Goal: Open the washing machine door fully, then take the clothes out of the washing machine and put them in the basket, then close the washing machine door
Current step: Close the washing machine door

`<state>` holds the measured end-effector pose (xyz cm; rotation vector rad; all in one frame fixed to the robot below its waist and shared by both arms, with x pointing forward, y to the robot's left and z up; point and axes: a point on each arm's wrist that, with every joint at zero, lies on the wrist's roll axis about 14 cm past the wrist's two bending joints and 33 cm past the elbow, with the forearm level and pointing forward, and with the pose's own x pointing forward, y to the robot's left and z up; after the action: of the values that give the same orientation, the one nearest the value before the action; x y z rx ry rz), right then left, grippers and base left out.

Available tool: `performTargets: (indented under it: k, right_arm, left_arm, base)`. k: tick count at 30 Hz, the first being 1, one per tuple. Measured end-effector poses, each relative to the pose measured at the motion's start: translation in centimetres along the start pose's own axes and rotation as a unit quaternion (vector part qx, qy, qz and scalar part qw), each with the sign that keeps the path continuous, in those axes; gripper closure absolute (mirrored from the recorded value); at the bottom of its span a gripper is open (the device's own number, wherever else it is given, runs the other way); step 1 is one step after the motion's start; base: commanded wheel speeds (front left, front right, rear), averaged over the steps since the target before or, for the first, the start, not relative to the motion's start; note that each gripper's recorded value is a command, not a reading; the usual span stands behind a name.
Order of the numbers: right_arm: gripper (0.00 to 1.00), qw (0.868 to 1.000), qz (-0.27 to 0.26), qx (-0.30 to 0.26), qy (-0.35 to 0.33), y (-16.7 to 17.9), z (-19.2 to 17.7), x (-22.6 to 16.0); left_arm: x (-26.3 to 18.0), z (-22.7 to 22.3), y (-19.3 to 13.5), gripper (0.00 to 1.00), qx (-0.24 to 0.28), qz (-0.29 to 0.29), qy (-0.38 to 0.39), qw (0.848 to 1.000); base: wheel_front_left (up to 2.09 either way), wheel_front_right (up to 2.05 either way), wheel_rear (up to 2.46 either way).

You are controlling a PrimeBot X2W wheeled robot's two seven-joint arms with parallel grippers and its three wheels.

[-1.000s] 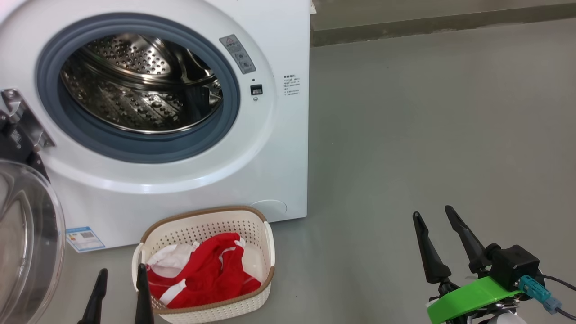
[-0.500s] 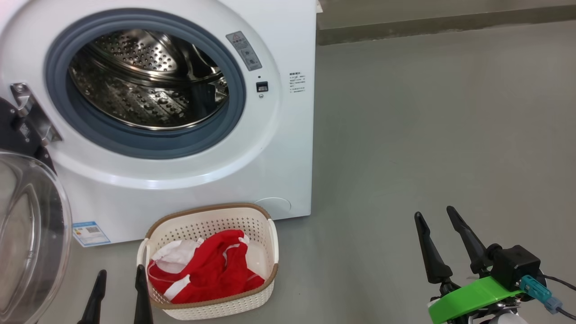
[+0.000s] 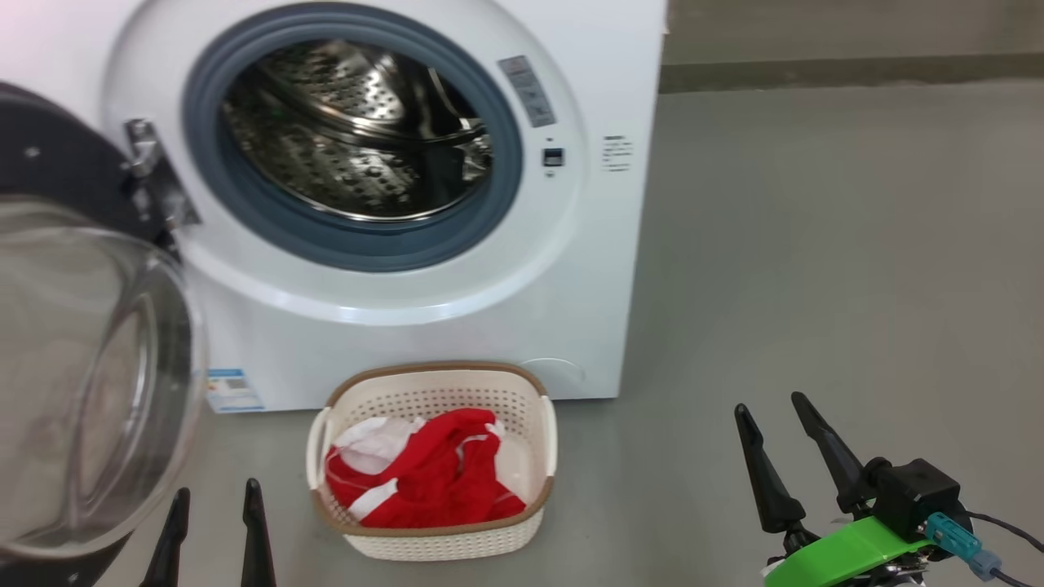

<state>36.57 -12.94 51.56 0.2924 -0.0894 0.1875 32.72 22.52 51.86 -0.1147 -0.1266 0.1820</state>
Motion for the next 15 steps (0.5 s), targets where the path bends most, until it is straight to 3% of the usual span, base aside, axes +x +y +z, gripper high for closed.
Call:
performTargets:
  k: [15]
  right_arm:
    - [0.00, 0.994, 0.104, 0.018, 0.019, 6.9, -1.3, 2.6]
  left_arm:
    - [-4.4, 1.3, 6.2, 0.00, 0.012, 0.097, -0.017, 0.995]
  base:
    - [0.00, 0.00, 0.00]
